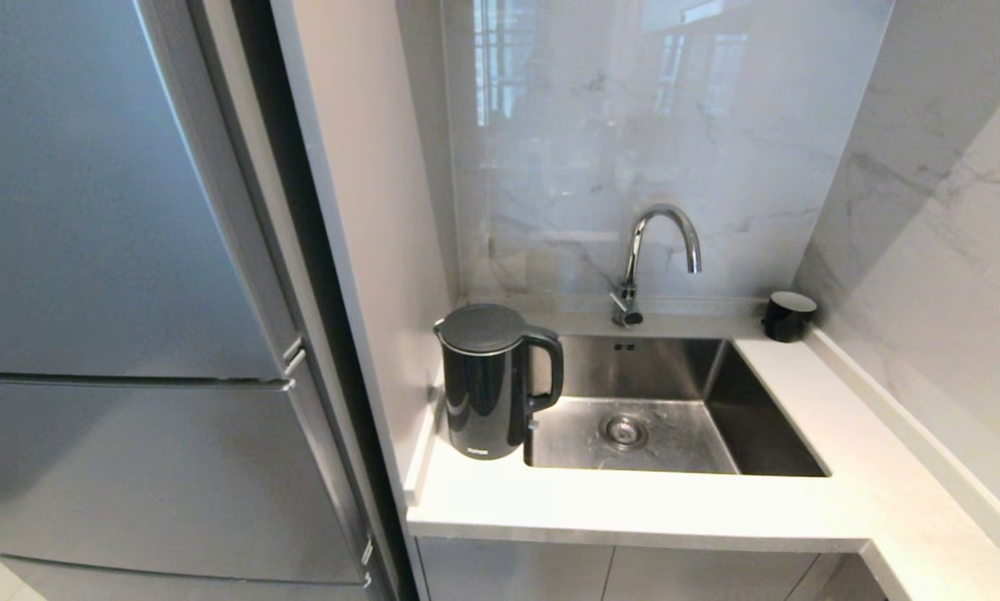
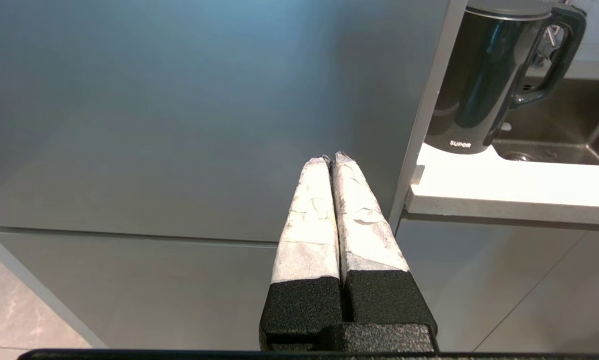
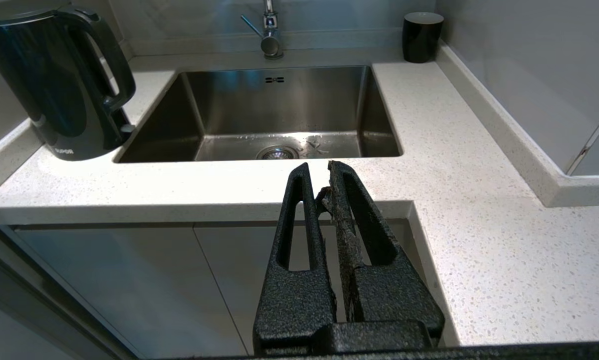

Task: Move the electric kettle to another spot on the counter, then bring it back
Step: Grab the kettle

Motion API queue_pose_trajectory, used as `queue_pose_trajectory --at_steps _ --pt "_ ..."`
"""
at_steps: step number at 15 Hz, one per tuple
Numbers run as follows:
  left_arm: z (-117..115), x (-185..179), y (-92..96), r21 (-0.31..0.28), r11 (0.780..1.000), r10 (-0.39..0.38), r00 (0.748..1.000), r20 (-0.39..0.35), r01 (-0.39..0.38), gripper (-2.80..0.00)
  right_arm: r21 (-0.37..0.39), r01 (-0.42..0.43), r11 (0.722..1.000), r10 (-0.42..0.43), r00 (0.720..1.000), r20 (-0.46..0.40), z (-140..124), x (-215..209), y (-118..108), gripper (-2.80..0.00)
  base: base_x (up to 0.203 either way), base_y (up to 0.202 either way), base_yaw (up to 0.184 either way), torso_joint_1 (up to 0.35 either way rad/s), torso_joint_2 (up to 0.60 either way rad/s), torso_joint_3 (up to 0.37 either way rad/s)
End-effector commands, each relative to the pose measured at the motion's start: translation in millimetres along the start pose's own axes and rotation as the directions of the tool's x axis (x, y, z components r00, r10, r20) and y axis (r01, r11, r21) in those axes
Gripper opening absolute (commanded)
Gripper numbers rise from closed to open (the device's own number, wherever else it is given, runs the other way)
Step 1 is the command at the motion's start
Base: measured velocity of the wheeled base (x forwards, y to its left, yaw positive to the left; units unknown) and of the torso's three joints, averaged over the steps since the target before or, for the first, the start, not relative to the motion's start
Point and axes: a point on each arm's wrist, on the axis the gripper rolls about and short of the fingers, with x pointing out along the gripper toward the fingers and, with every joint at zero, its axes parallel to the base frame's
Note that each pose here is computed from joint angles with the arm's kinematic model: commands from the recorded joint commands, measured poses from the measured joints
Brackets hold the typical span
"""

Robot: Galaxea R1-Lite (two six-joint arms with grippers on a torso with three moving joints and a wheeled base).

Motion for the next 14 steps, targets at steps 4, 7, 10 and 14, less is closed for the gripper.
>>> queue_pose_trajectory --at_steps 4,7,10,14 --pt "0.1 0.0 0.0 -0.001 1.0 0.0 1.0 0.002 0.0 -2.8 0.0 0.0 1.0 0.0 1.0 0.0 0.0 0.0 0.0 -2.8 0.002 0.002 -0.054 0.001 0.0 0.001" --pt "0.2 0.0 0.0 -0.001 1.0 0.0 1.0 0.002 0.0 -2.8 0.0 0.0 1.0 0.0 1.0 0.0 0.0 0.0 0.0 -2.8 0.003 0.006 -0.179 0.004 0.0 0.003" --pt "0.2 0.0 0.0 -0.001 1.0 0.0 1.0 0.002 0.0 -2.8 0.0 0.0 1.0 0.0 1.0 0.0 0.0 0.0 0.0 -2.8 0.004 0.009 -0.174 0.003 0.0 0.002" --pt "0.1 0.0 0.0 -0.001 1.0 0.0 1.0 0.001 0.0 -2.8 0.0 0.0 1.0 0.0 1.0 0.0 0.0 0.0 0.0 -2.8 0.001 0.008 -0.174 0.0 0.0 0.004"
